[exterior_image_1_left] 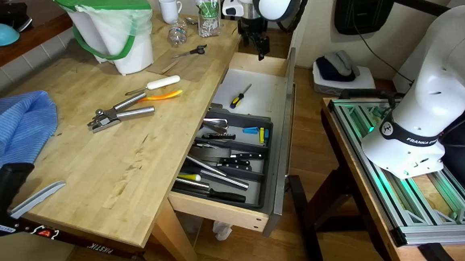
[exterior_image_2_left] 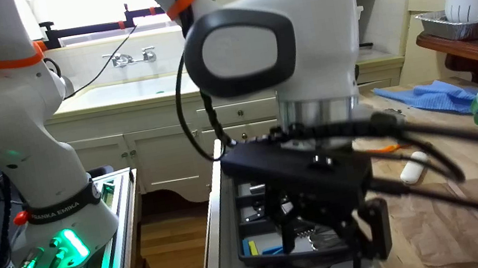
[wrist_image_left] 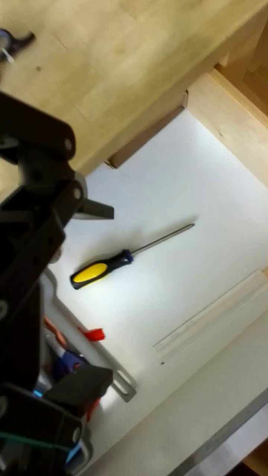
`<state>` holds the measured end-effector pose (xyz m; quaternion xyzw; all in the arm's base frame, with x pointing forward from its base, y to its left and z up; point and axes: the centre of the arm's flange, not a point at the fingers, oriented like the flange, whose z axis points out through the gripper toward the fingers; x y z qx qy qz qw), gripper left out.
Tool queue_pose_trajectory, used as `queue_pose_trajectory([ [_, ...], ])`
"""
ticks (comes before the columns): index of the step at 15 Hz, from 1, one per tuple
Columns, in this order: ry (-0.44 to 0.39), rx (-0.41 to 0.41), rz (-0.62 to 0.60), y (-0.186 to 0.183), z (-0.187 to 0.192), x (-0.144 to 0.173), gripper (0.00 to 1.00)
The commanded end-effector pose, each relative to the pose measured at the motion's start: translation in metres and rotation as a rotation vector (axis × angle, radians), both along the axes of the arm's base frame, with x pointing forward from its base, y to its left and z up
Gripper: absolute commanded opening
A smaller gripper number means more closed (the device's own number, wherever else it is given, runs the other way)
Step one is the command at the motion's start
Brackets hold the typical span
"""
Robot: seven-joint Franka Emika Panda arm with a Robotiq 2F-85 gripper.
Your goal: Put the yellow screwdriver inside the drawer
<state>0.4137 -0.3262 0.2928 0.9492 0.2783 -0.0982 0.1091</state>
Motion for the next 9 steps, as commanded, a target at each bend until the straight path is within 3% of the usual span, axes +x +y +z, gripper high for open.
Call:
queue_pose_trajectory([
  [1, -0.158, 0.028, -0.071, 0.026, 0.095, 0.006, 1.00],
  [4, -0.347, 0.027, -0.087, 0.043, 0.177, -0.003, 1.00],
  [5, -0.266, 0.007, -0.052, 0.028, 0.134, 0.015, 1.00],
  [7, -0.314, 0.001, -0.045, 0.032, 0.159, 0.009, 1.00],
  [9, -0.292, 0.006, -0.047, 0.032, 0.148, 0.010, 1.00],
])
